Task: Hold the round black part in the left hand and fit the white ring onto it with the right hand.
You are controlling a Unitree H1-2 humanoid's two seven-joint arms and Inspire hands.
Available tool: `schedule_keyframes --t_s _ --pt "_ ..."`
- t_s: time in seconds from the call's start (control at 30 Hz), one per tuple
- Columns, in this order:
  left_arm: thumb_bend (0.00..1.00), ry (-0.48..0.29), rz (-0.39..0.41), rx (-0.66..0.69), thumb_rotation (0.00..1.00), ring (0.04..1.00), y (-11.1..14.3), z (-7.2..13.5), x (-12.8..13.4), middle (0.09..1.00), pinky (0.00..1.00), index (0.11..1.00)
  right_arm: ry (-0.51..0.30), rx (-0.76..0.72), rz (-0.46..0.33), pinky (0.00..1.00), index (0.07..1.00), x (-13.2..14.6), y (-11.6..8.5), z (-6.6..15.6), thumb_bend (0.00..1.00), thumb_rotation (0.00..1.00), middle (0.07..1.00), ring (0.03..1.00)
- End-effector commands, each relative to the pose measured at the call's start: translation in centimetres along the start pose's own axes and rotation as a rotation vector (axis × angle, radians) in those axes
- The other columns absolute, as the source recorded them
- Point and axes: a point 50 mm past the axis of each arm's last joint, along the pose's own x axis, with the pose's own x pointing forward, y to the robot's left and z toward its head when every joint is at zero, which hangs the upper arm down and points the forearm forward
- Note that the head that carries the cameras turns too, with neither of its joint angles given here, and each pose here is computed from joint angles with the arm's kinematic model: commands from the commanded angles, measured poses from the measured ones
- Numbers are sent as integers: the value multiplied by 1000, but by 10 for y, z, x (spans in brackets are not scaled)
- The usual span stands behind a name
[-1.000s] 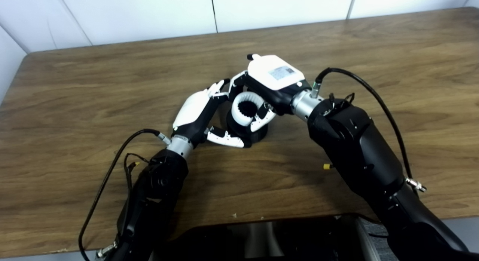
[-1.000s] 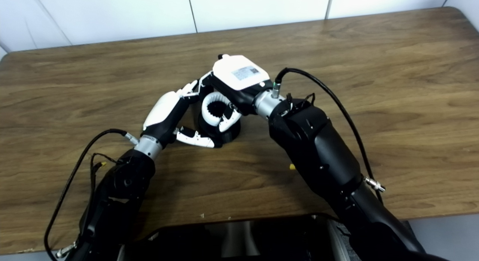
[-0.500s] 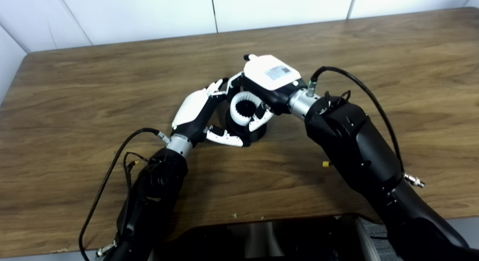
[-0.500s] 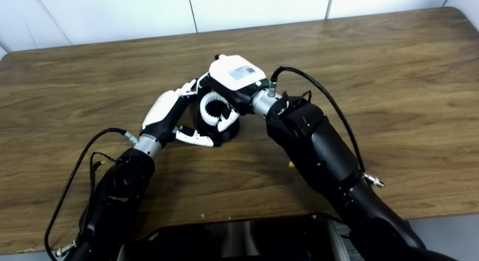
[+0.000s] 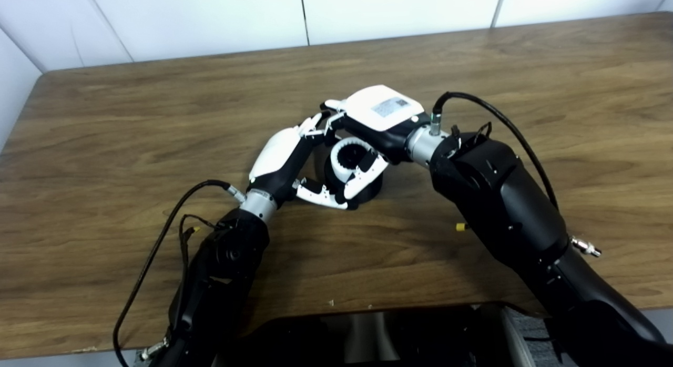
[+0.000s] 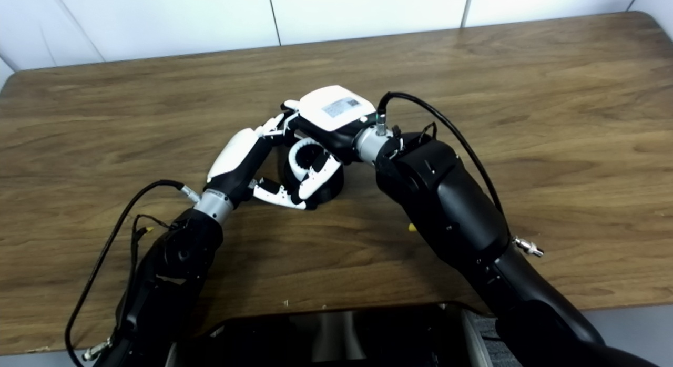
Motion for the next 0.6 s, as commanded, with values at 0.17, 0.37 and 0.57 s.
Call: schedule_keyframes --t_s 0.17,0.37,0.57 --pt "1000 -66 41 33 308 1000 15 13 7 1000 1000 620 -17 71 -136 946 857 -7 -20 -4 930 502 903 863" --pt "1000 -69 46 43 333 1000 15 12 6 1000 1000 611 4 134 -173 890 850 -15 -16 -18 863 473 880 835" --pt "1000 -64 41 43 330 1000 17 11 5 1000 1000 611 31 169 -184 911 849 -21 -17 -28 850 468 876 830"
